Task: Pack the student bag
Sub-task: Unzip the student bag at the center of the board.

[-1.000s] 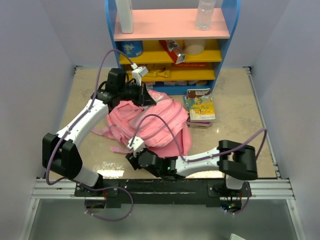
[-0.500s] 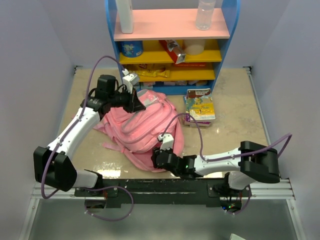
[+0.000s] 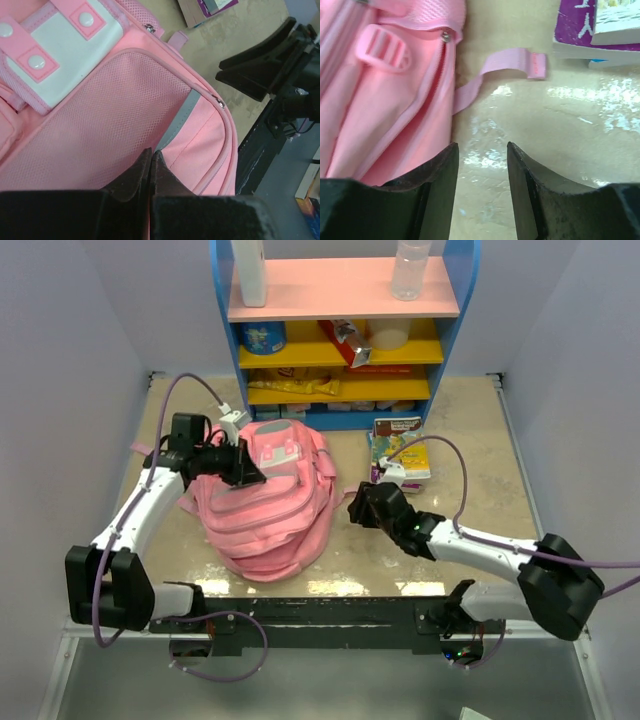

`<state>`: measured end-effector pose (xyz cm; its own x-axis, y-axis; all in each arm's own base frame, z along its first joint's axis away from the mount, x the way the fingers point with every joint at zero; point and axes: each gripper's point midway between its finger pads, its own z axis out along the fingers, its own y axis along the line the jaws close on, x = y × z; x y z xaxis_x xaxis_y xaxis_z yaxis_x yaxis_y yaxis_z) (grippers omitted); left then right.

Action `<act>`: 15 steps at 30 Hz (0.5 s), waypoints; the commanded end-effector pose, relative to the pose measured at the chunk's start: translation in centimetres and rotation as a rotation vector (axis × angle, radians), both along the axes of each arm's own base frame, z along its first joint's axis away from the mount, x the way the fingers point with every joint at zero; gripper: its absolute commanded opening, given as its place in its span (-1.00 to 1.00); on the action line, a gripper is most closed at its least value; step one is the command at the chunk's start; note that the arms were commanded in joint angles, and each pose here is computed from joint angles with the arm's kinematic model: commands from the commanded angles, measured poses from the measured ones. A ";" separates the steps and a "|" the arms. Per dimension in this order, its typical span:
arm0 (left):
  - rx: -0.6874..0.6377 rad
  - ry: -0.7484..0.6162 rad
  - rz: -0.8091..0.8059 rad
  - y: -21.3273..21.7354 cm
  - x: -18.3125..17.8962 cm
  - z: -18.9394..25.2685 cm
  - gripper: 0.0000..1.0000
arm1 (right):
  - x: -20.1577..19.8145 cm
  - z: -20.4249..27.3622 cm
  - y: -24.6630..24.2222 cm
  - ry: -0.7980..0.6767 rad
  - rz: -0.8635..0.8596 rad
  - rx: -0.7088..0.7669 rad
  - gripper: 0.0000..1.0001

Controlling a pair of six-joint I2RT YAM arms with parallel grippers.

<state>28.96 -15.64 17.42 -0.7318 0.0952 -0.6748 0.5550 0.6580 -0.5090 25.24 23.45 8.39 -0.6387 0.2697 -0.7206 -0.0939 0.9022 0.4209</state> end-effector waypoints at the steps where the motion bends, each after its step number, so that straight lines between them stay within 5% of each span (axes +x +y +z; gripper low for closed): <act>1: -0.037 -0.144 -0.034 0.3 -0.2 2.9 -1.00 | 1.2 0.8 0.8 0.037 0.096 -0.083 -0.07; 4: -0.070 -0.170 -0.062 -0.1 -1.2 4.3 -1.00 | 3.1 4.8 -0.6 -0.024 0.004 -0.080 0.09; 7: -0.097 -0.153 -0.048 -0.2 -2.2 4.7 -1.00 | 4.9 8.3 -3.1 -0.057 -0.099 -0.040 0.97; 15: -0.060 -0.207 0.054 1.7 -3.2 6.5 -1.00 | 9.6 7.5 -12.5 0.080 -0.336 0.009 0.97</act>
<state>26.10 -14.88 20.12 -0.6663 0.0677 -0.7426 0.6000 0.6399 -0.4801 34.82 14.43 18.48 -0.5014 0.4413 -0.7442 0.1333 0.8892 0.4376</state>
